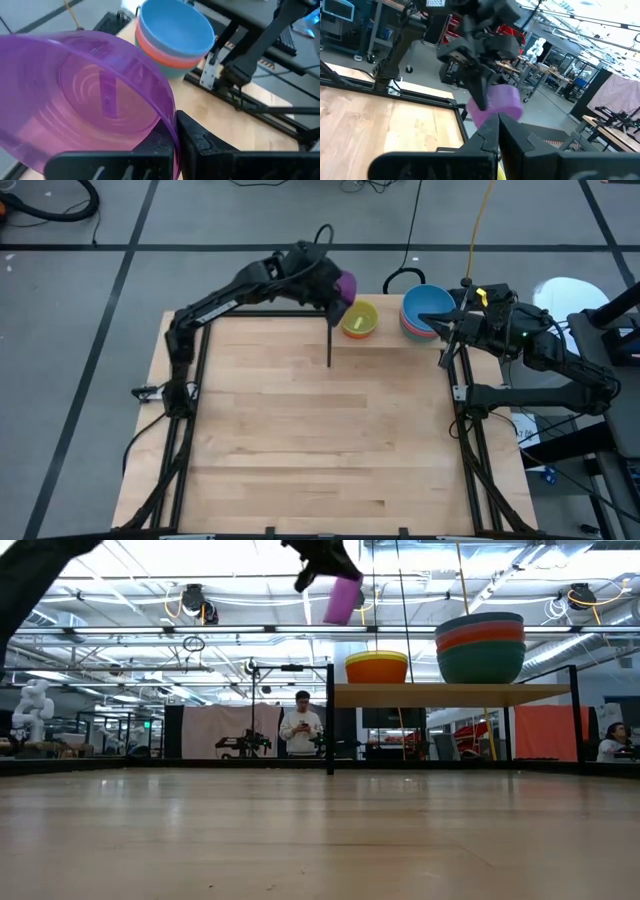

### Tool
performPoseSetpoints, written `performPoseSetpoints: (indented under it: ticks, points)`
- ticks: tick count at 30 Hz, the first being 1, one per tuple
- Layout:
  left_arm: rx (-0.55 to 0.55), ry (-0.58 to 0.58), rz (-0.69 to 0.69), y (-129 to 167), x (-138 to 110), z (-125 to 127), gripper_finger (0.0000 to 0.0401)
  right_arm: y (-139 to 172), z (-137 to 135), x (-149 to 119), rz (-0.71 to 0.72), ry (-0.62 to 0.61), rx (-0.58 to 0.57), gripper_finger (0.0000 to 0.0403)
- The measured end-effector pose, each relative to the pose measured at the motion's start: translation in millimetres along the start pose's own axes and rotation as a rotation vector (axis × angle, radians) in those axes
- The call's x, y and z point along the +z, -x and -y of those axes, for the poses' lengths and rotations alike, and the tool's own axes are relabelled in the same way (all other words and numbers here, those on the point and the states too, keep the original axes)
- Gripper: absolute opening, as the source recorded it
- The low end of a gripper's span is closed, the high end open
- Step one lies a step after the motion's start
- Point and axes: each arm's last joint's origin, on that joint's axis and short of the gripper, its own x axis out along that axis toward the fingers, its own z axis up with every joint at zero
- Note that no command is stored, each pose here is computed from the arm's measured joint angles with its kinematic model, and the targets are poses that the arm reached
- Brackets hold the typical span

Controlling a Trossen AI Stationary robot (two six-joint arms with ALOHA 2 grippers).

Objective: Place and stack bowls onto a shelf
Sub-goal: Stack the violet bowl inside the yellow bowl on the shelf

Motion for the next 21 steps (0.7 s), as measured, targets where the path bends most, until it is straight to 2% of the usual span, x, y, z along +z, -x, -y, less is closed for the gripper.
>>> performPoseSetpoints:
  ticks: [4, 12, 21]
  points:
    - [0.011, -0.011, 0.004, -15, 4, -13, 0.0003, 0, 0, 0, 0.0, 0.0, 0.0, 0.0]
    - [0.035, 0.007, -0.08, -55, -10, -32, 0.0003, 0, 0, 0, 0.0, 0.0, 0.0, 0.0]
    - [0.031, -0.009, -0.139, -60, -17, -34, 0.0003, 0, 0, 0, -0.002, 0.003, -0.007, 0.0]
